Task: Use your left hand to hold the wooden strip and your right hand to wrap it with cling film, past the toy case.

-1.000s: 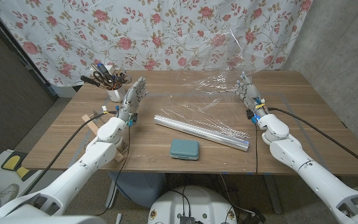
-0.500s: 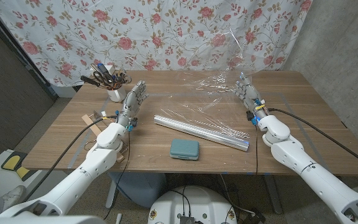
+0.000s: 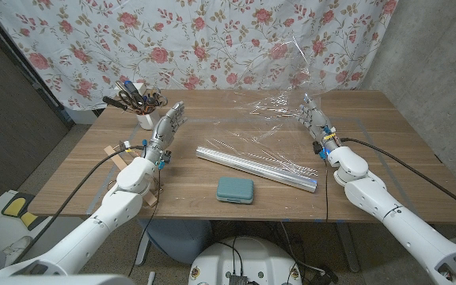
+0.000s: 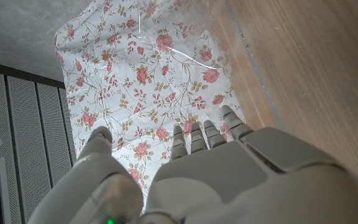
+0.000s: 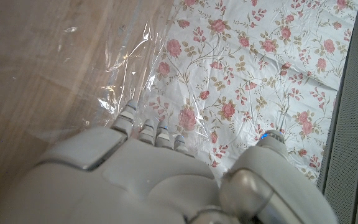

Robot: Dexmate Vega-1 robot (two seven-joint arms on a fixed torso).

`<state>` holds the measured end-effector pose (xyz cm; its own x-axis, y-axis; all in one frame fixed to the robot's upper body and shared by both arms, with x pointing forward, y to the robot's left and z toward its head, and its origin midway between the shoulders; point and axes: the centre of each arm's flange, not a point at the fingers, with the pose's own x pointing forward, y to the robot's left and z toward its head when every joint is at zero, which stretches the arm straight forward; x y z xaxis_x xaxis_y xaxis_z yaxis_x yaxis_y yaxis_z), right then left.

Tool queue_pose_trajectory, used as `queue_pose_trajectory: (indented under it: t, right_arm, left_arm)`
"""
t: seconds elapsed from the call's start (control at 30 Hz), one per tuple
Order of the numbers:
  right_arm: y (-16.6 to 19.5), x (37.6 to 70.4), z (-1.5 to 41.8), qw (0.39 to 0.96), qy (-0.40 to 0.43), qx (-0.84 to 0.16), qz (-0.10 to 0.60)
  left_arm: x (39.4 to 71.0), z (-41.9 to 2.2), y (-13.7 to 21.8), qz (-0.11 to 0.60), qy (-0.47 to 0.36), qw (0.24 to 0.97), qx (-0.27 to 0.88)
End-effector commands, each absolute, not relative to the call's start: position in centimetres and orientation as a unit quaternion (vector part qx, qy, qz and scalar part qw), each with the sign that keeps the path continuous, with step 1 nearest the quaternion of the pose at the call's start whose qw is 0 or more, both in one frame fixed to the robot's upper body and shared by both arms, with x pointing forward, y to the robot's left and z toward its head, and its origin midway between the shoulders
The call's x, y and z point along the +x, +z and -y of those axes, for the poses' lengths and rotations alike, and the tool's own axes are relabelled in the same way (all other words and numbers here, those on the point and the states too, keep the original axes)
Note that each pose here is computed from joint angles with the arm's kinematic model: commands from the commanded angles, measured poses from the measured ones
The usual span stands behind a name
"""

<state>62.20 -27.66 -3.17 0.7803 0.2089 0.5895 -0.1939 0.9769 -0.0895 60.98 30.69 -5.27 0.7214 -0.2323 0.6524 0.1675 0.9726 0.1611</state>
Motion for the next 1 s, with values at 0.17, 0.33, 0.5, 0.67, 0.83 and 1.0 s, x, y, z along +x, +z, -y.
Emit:
queue_pose_trajectory:
  t: [0.17,0.33,0.5,0.67,0.83,1.0]
  right_arm:
    - [-2.9,62.8,28.8,0.943,0.096,-0.022,0.317]
    - [-2.9,63.1,29.5,0.943,0.093,-0.023,0.319]
    - [-3.2,63.2,29.8,0.939,0.098,-0.011,0.329]
    - [-3.2,62.8,29.5,0.935,0.097,-0.031,0.34]
    - [-3.5,62.8,29.4,0.934,0.1,-0.027,0.342]
    - [-3.5,62.8,29.3,0.933,0.103,-0.027,0.343]
  left_arm:
    - [60.1,-29.9,-4.7,0.377,-0.116,0.914,0.101]
    - [59.6,-29.4,-4.8,0.385,-0.117,0.908,0.116]
    - [59.2,-29.3,-4.9,0.39,-0.118,0.904,0.127]
    - [58.7,-29.4,-4.6,0.396,-0.115,0.899,0.15]
    - [58.5,-29.7,-4.3,0.4,-0.115,0.895,0.161]
    - [57.6,-29.8,-4.0,0.408,-0.112,0.885,0.194]
